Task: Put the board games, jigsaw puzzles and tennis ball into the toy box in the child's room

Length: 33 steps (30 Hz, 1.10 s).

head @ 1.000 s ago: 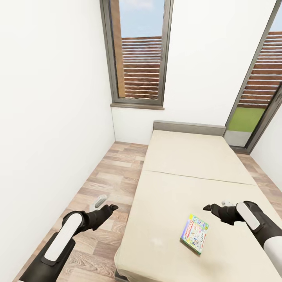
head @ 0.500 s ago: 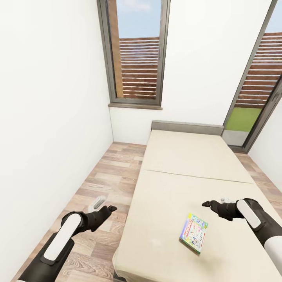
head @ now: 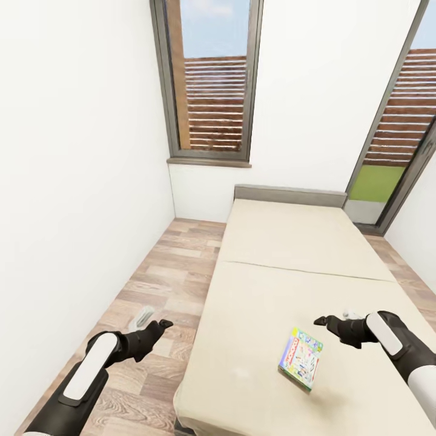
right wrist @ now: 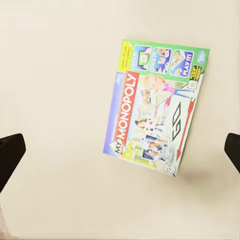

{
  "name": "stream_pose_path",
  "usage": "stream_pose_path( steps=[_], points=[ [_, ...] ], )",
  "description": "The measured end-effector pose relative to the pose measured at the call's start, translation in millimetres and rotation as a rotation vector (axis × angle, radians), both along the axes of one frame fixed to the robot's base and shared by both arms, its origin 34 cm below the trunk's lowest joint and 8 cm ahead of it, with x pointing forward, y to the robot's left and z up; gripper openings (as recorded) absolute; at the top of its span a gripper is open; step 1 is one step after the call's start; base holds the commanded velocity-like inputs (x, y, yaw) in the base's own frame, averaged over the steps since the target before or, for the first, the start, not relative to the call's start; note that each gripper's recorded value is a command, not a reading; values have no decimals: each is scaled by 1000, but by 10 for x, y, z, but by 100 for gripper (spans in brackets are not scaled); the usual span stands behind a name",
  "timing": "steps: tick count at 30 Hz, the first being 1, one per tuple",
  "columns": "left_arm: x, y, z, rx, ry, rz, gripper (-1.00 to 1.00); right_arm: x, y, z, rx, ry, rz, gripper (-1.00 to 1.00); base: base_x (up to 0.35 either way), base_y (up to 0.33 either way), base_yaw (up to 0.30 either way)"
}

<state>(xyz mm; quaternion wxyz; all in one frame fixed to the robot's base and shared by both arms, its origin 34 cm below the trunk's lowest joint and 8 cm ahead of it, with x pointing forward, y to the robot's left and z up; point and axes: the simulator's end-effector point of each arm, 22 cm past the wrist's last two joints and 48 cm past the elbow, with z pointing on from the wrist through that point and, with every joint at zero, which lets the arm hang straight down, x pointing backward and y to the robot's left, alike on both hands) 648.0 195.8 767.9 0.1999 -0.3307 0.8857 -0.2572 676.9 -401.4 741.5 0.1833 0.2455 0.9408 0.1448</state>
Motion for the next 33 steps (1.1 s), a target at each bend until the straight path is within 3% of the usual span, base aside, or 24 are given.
stream_pose_path(
  steps=[3, 8, 14, 28, 33],
  points=[
    [-6, 25, -101, -12, 9, 9, 100, -178, -41, -250, 9, 60, -29, 100, 0, 0, -17],
    [-17, 59, -227, -20, 16, 15, 100, -237, -84, -394, 14, 84, -49, 100, 0, 0, -7],
    [-21, 72, -354, -32, 16, 18, 100, -22, -142, -308, 27, 57, -67, 100, 0, 0, -2],
    [2, 34, -575, -59, -7, 11, 100, 76, -230, -420, 30, 45, -83, 100, 0, 0, 0],
    [4, 25, -654, -63, -10, 10, 100, 89, -418, -423, 8, 34, -98, 100, 0, 0, 0]
  ],
)
